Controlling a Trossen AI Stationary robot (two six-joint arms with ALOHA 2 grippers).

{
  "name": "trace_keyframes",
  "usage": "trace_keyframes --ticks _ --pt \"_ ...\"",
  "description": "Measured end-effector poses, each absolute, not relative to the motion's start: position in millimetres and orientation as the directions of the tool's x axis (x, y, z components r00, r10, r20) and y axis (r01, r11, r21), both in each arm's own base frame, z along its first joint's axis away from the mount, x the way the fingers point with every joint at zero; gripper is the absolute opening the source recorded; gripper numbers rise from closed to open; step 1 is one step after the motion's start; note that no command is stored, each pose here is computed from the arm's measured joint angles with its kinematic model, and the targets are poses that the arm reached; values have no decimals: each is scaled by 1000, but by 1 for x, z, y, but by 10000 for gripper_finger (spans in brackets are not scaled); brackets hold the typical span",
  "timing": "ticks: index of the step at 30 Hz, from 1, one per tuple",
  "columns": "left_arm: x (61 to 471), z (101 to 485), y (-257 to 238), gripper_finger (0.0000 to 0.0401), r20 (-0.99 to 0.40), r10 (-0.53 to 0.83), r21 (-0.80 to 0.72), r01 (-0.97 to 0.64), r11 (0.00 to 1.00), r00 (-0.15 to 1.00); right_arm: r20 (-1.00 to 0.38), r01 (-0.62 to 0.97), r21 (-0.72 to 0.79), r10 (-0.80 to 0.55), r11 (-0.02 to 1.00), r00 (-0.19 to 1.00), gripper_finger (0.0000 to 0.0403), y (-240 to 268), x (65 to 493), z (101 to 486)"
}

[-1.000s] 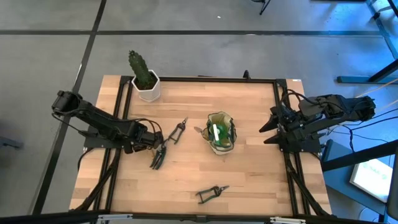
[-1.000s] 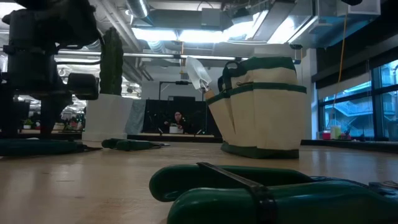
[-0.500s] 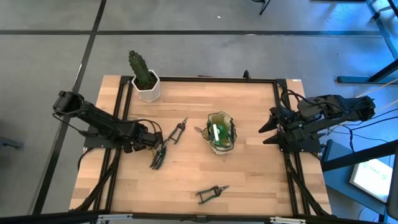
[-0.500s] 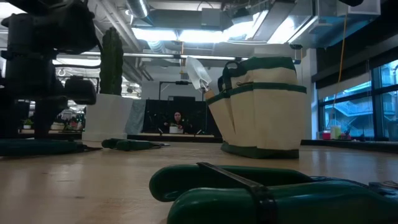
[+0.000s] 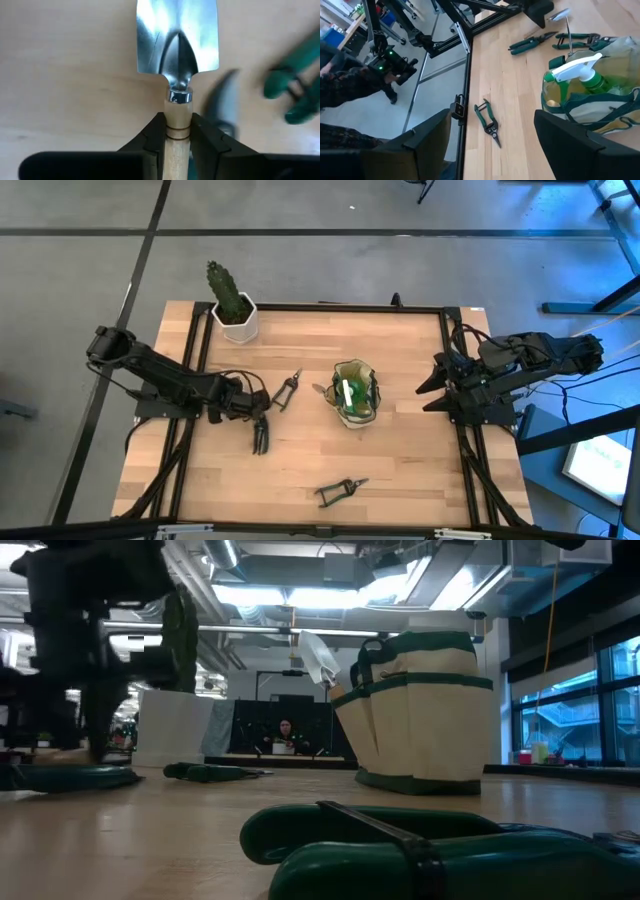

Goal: Pick & Place Garden tools in Gardening bag
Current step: Put the trowel into the gardening bag

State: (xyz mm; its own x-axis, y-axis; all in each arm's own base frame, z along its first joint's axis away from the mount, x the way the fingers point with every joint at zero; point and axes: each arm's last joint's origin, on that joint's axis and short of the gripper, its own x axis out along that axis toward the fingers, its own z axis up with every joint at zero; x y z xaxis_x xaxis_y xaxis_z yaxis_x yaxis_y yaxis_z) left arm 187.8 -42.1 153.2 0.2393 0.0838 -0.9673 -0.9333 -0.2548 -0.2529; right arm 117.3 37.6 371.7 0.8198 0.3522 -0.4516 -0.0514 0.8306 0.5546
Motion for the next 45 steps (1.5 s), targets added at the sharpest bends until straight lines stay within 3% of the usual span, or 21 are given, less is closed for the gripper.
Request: trace_keyframes --ticks 5,14,21,25,33,40,45 --pt "210 183 -43 58 -890 217 -436 -886 -157 400 -437 -32 573 338 819 833 289 37 118 373" --pt "248 265 -41 58 -621 474 -622 -760 189 625 -409 89 605 213 791 887 280 32 113 376" --pt "281 320 -35 58 -319 417 -679 -512 526 851 -330 -16 620 280 784 902 259 33 111 384" --pt "302 335 -31 58 -173 324 -662 -354 661 930 -317 -25 635 290 772 903 249 33 111 385" --pt "362 314 -19 58 -119 94 -683 -150 715 988 -346 2 643 288 766 893 248 33 110 383" --pt "420 302 -8 58 111 53 -624 28 781 992 -501 92 600 283 795 818 247 29 94 367" --pt "446 294 -6 58 165 -75 -599 161 784 983 -576 -15 557 399 830 714 238 28 76 357"
